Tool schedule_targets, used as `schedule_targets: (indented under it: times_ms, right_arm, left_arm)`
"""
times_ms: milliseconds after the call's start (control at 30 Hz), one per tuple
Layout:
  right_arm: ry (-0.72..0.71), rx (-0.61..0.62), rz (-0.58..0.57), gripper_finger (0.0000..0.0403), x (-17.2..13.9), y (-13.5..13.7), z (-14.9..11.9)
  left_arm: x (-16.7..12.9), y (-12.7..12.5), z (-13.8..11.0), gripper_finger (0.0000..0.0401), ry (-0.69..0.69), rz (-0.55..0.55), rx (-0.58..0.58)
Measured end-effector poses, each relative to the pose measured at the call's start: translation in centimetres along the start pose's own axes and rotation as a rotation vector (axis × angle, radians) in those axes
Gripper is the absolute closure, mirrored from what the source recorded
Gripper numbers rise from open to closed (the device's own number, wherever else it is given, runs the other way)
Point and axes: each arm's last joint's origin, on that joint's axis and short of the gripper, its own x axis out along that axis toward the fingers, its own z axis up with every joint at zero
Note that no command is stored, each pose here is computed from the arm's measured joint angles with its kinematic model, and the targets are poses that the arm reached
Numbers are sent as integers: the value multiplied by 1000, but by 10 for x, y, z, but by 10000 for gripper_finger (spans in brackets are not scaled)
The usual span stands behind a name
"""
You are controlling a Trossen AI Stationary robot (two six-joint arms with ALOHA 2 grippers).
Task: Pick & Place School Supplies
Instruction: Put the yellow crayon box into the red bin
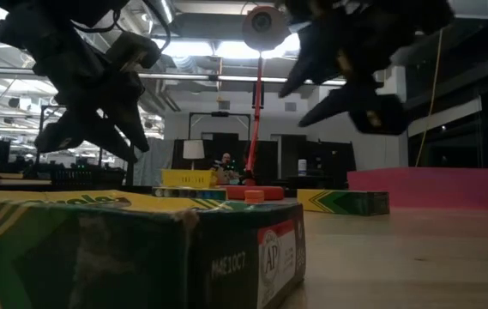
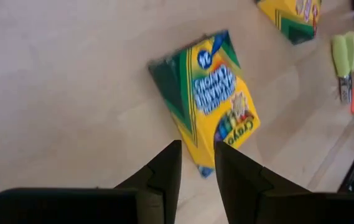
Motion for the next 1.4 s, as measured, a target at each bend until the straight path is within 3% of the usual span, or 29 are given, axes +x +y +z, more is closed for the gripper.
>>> schedule_targets:
  times_ms: [433,667,967,1400]
  right_arm:
    - [39,-4,104,237,11,4,6]
    - [116,-8,108,237,14,1,7]
    - [158,25,136,237,33,-5,7]
    - [219,49,153,237,69,-7,9]
  left_arm:
    - [15,11,42,353,53,24,147]
    - [22,2,62,378,129,-36,269]
    - [38,1,64,386,212,-31,332]
    - [39,4,70,386,204,-27,334]
